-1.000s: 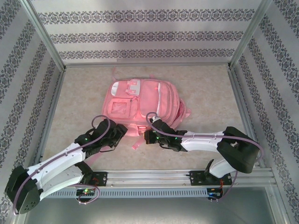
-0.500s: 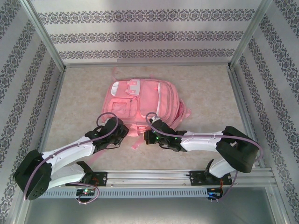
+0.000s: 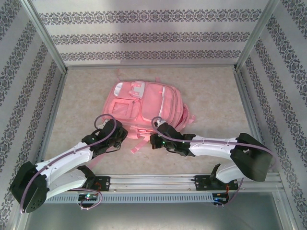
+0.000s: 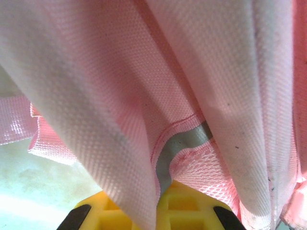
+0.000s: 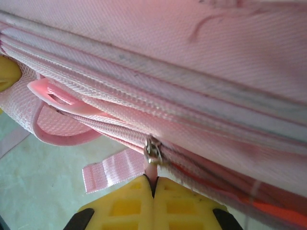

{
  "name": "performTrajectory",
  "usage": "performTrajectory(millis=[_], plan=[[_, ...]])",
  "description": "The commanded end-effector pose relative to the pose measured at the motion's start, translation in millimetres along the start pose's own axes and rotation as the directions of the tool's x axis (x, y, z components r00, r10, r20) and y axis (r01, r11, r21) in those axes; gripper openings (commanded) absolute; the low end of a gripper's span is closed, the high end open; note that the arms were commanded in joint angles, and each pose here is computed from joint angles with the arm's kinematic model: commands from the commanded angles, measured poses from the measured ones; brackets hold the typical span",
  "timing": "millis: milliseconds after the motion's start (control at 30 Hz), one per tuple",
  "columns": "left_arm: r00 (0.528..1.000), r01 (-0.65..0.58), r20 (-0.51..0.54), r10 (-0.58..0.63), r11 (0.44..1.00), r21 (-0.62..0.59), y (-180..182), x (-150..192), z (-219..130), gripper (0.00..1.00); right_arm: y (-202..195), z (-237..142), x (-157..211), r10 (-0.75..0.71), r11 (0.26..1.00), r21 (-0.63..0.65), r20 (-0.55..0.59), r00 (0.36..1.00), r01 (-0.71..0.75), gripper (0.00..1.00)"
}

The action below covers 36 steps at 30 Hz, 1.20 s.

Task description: Pack books, pencil case, and school supplies into a backpack

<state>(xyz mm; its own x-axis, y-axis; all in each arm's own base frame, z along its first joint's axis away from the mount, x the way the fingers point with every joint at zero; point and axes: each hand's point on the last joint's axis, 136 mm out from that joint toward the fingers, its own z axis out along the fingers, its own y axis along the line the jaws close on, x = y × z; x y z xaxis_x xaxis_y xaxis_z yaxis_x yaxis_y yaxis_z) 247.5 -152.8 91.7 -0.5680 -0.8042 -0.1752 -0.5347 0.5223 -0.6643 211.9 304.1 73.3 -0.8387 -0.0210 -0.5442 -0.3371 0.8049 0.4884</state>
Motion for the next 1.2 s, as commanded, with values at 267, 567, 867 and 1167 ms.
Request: performTrajectory(millis=[267, 567, 867, 1167], plan=[[0.997, -0.019, 0.071, 0.020, 1.000, -0.012, -8, -19, -4, 0.00, -18, -21, -2, -0.086, 0.995, 0.058, 0.009, 0.996, 0.085, 0.18], [0.999, -0.018, 0.038, 0.017, 0.999, 0.036, -26, -14, -5, 0.00, 15, -40, -5, -0.165, 0.982, 0.097, 0.000, 0.986, 0.164, 0.48], [1.000, -0.012, -0.009, 0.013, 0.997, 0.080, -52, 0, -1, 0.00, 10, -27, -10, -0.152, 0.925, 0.348, -0.030, 0.988, 0.153, 0.40], [0.999, -0.033, -0.008, 0.034, 0.995, 0.099, -71, 6, -4, 0.00, -3, -19, -4, -0.149, 0.821, 0.541, -0.112, 0.983, 0.186, 0.30]])
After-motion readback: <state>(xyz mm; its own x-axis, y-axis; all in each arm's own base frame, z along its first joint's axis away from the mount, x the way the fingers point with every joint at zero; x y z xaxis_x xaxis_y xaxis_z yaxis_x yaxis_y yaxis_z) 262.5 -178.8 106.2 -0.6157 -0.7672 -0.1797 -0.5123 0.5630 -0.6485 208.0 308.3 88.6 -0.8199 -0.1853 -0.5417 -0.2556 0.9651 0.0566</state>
